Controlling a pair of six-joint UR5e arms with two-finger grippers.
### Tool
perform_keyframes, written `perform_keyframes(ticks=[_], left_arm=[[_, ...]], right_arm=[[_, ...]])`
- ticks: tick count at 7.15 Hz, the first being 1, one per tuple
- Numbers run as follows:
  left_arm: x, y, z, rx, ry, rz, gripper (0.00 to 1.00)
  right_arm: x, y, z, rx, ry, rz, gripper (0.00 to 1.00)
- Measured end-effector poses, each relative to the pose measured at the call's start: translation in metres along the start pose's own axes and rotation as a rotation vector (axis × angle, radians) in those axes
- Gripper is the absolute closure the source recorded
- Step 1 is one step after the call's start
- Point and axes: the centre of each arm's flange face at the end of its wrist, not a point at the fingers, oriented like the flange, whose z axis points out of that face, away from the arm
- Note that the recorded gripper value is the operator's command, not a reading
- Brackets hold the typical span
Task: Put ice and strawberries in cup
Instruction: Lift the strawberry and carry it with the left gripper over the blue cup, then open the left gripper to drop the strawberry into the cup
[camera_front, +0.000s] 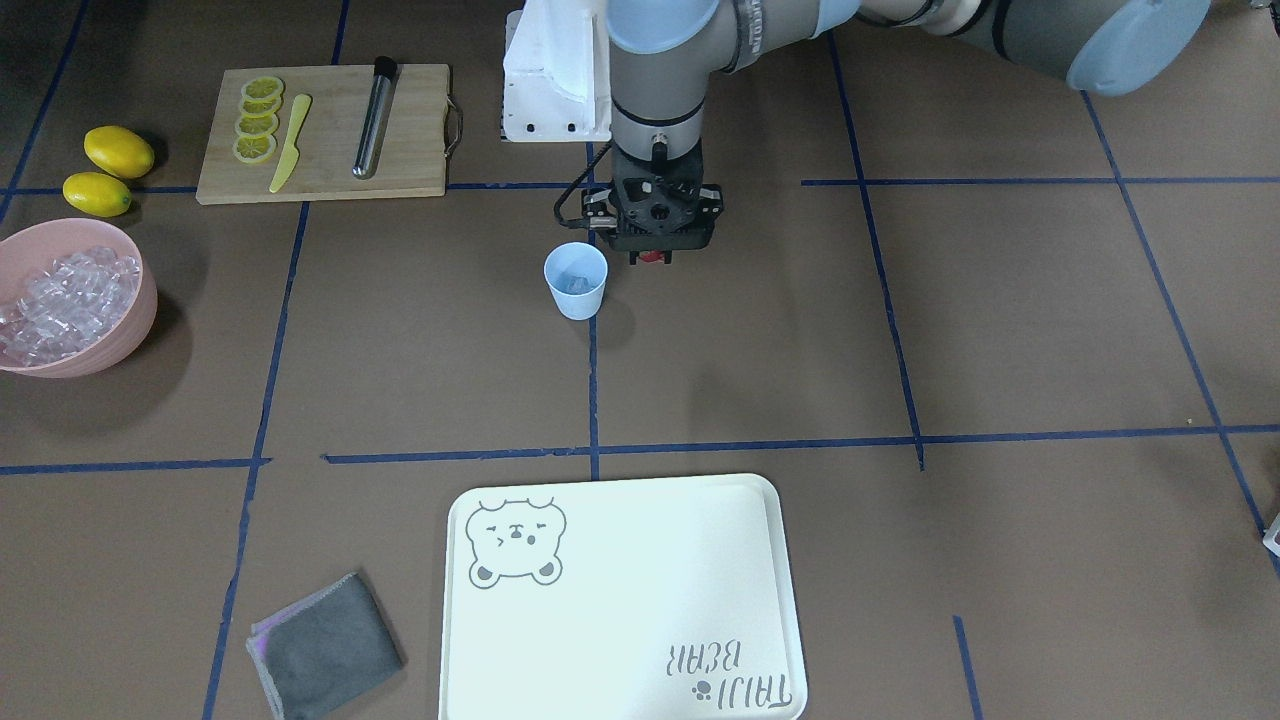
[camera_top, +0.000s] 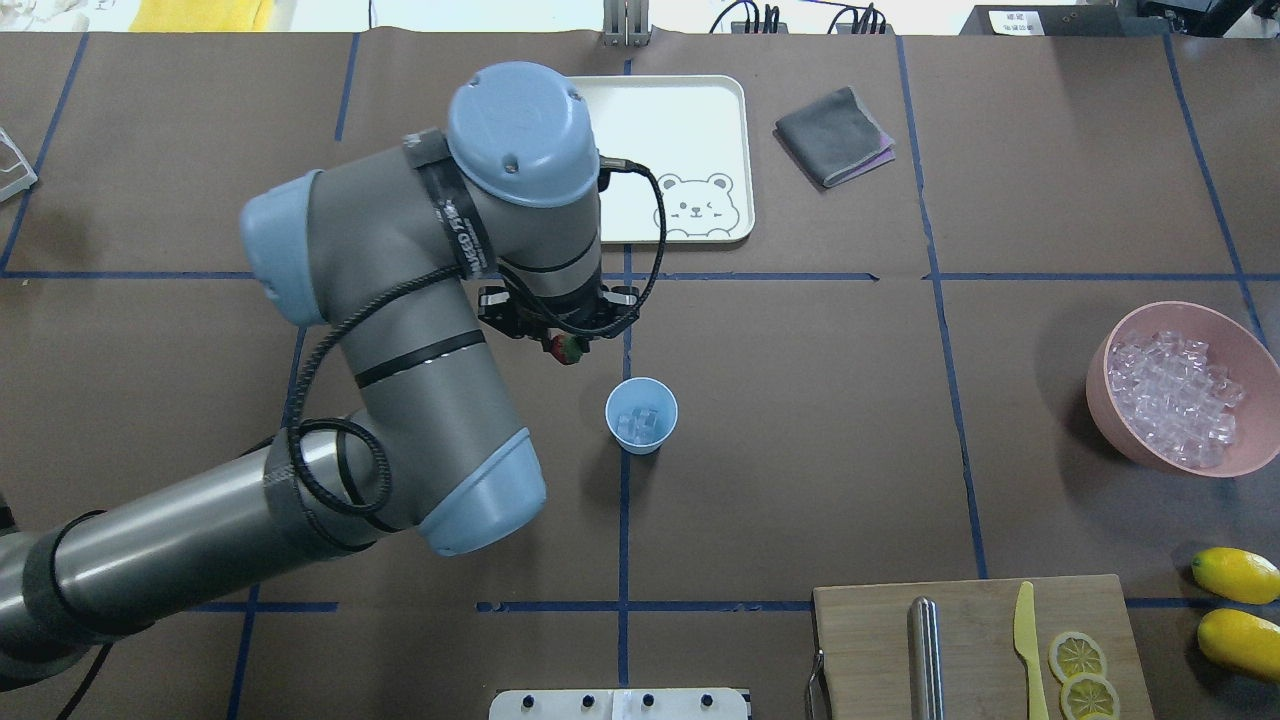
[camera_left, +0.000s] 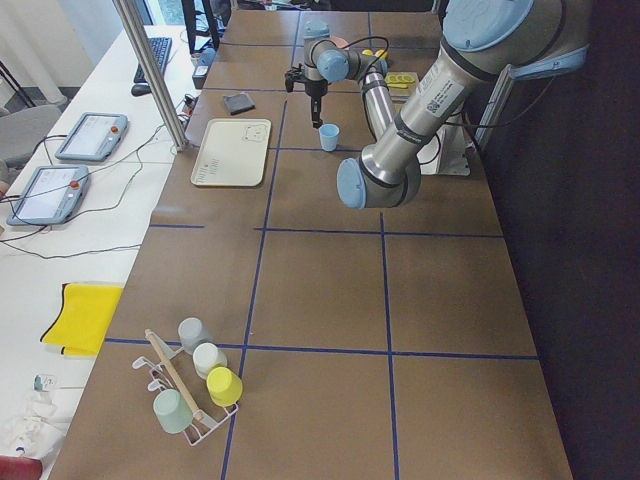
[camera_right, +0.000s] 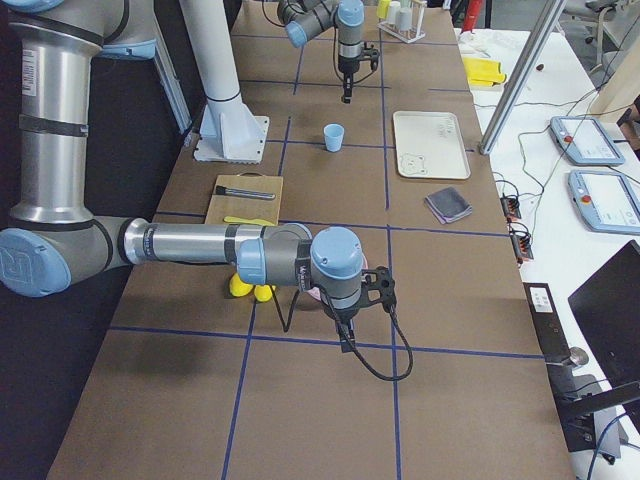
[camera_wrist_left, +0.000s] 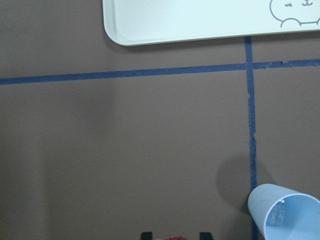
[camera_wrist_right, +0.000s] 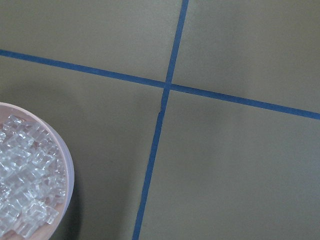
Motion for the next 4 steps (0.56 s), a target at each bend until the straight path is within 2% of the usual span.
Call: perform_keyframes(ticks=[1,2,3,4], left_arm=[[0.021,0.007,0.018,0.002,-0.003,-0.014,0.93],[0.036,0.021,0.036,0.003,-0.012,-0.015,0.79],[0.044,0.032,0.047,0.003,-0.018,-0.016,0.54],[0.048,0.036,0.050,0.004,-0.018,-0.027,0.22]], right_arm=[[0.000,0.000,0.000,0.000,0.000,0.000,0.00],[0.000,0.000,0.000,0.000,0.000,0.000,0.01],[0.000,0.000,0.000,0.000,0.000,0.000,0.01],[0.000,0.000,0.000,0.000,0.000,0.000,0.00]])
